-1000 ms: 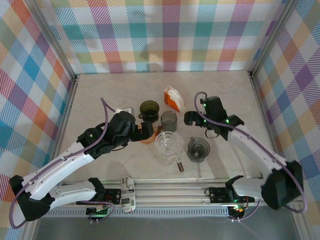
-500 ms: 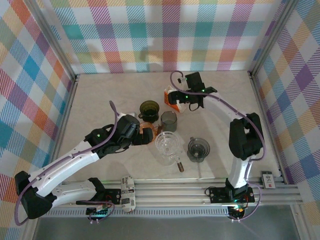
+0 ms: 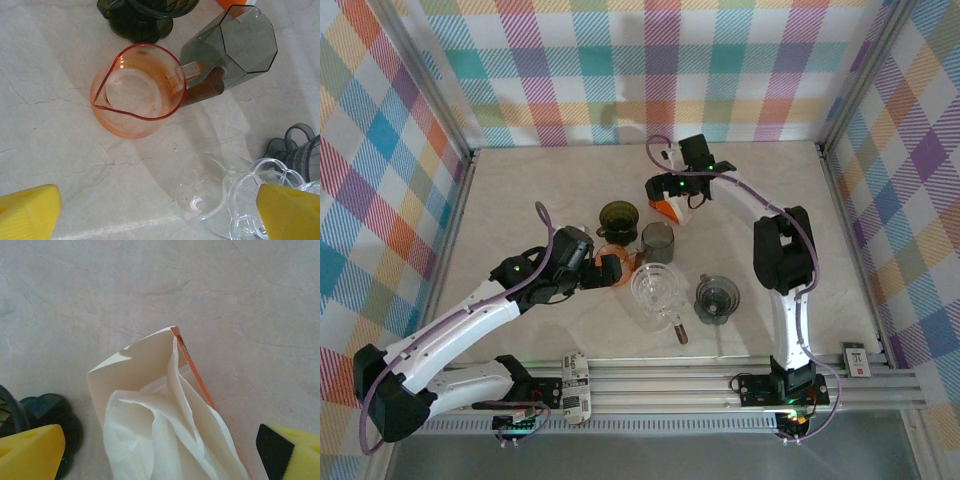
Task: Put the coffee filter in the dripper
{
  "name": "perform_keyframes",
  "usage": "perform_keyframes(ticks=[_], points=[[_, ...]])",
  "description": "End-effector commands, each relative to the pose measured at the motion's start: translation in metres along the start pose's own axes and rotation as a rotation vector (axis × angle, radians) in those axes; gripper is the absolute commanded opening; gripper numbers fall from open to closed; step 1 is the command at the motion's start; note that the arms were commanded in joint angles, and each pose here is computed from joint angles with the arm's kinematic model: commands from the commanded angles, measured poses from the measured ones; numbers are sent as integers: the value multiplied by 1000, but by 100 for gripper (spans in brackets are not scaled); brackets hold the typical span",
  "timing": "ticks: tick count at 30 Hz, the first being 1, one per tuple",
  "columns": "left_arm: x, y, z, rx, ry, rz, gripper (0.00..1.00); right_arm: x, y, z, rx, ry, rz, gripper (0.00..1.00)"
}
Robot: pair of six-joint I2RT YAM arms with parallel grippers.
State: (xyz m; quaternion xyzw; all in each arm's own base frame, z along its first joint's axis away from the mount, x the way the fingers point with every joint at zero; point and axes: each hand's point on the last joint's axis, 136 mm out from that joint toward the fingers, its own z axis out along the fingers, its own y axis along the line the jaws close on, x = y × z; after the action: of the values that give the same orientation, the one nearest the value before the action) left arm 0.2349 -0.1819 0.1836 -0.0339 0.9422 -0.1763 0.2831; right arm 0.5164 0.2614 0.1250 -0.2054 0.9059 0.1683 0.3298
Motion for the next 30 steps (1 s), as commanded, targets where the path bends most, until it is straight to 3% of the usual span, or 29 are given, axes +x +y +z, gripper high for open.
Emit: perform_keyframes(ticks=[1,23,30], points=[[-3,0,3,16,-8,-13,100,-11,-5,1,15,-15,-31,99],[1,8,11,4,17,-56,100,3,-13,32,29,59,10,100],[2,9,13,3,22,-63,100,10,-17,39,47,78,46,93]])
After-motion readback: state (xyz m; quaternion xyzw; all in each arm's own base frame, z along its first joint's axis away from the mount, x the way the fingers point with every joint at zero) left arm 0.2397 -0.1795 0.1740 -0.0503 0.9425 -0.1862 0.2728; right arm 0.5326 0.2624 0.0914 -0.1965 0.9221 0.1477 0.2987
